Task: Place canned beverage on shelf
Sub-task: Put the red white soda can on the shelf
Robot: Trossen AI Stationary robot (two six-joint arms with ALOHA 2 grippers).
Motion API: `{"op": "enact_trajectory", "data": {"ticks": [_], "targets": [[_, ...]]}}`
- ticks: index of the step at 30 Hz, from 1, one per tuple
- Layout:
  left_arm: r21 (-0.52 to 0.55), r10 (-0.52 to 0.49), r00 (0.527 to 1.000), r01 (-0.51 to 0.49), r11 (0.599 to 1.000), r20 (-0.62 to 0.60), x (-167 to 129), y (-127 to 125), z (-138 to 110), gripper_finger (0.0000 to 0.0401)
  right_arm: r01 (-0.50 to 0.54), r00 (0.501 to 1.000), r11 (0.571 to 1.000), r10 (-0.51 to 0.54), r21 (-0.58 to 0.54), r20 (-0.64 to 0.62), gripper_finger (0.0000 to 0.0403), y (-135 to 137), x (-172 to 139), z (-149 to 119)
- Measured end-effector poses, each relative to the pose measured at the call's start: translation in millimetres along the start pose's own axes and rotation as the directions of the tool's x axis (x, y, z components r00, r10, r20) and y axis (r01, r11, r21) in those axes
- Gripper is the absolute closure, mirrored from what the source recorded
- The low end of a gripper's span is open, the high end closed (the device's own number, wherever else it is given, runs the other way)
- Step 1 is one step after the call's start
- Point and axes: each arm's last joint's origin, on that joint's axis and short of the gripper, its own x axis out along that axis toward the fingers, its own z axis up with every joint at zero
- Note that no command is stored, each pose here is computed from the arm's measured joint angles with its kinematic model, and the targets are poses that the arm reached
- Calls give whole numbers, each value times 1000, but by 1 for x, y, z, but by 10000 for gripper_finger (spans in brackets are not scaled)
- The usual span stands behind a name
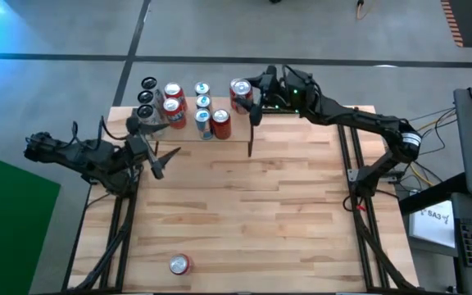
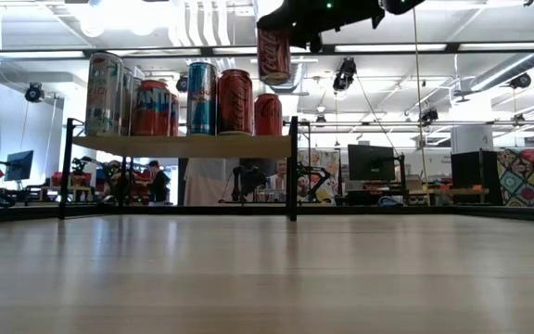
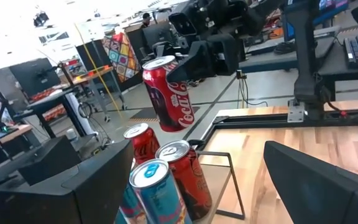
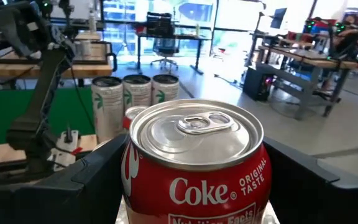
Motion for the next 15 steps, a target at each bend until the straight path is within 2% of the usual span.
{"op": "enact_trajectory", "data": {"ticks": [15], "targets": [[-54, -4, 1000, 3, 999, -11, 4, -5, -1, 55, -87, 994, 995, 90, -53, 54, 106, 10, -9, -5]]}}
